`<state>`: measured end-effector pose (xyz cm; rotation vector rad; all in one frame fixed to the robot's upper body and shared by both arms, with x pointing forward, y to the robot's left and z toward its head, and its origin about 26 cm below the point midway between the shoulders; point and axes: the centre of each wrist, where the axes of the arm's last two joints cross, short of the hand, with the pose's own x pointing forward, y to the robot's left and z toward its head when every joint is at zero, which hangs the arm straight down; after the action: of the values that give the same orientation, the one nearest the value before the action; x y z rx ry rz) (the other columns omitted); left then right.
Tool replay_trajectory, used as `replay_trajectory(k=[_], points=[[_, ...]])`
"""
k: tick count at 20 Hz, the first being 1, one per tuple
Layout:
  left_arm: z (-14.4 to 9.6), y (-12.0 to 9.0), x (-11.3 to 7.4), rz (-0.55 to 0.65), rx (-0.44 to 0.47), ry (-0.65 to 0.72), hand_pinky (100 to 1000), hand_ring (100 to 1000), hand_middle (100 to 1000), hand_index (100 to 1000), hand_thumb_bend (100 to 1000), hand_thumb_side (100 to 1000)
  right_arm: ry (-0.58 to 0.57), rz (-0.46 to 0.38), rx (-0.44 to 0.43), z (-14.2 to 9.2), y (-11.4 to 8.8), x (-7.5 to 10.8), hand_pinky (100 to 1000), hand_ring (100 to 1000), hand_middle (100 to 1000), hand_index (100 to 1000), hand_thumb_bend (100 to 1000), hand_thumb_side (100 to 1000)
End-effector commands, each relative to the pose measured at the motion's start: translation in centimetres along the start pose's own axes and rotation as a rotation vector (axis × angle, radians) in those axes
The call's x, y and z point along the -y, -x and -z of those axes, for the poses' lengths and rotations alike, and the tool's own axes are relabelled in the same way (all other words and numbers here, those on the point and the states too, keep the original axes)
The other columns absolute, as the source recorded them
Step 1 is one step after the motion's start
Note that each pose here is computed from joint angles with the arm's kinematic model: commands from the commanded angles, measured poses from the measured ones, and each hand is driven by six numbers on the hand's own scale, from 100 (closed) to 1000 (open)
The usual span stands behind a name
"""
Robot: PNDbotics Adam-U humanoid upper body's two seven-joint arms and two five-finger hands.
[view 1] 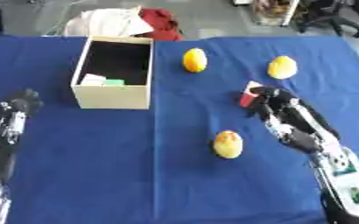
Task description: Pick up objects on the table and place them in the box.
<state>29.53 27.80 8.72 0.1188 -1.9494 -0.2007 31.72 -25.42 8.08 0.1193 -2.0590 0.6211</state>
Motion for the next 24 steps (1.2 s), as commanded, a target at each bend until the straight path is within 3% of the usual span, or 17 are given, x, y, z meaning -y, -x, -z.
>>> replay_trajectory(k=[1,9,12,18,24], points=[[0.2,-0.7,-0.2,0.003,0.029,0.0,883,782,758,826,100,649,-0.014,-0.029,0.012,0.2,-0.4,0.6,700,593,595,830,100,498],[0.3,-0.7,-0.2,0.004,0.029,-0.001,883,783,758,826,100,649,-0.016,-0.033,0.013,0.2,-0.4,0.7,700,597,601,833,100,500],[0.2,-0.7,-0.2,0.003,0.026,0.003,883,783,759,826,100,651,-0.036,-0.069,0.023,0.5,-0.8,1.1,717,631,644,863,100,513],[0.1,-0.6,-0.2,0.003,0.021,0.005,883,783,758,826,100,651,-0.162,-0.298,0.072,2.1,-2.3,3.6,800,777,812,949,100,448],[0.0,-0.5,-0.2,0.006,0.016,0.008,883,783,758,826,100,651,-0.244,-0.562,0.081,3.6,-3.4,6.7,849,850,877,1000,100,344]])
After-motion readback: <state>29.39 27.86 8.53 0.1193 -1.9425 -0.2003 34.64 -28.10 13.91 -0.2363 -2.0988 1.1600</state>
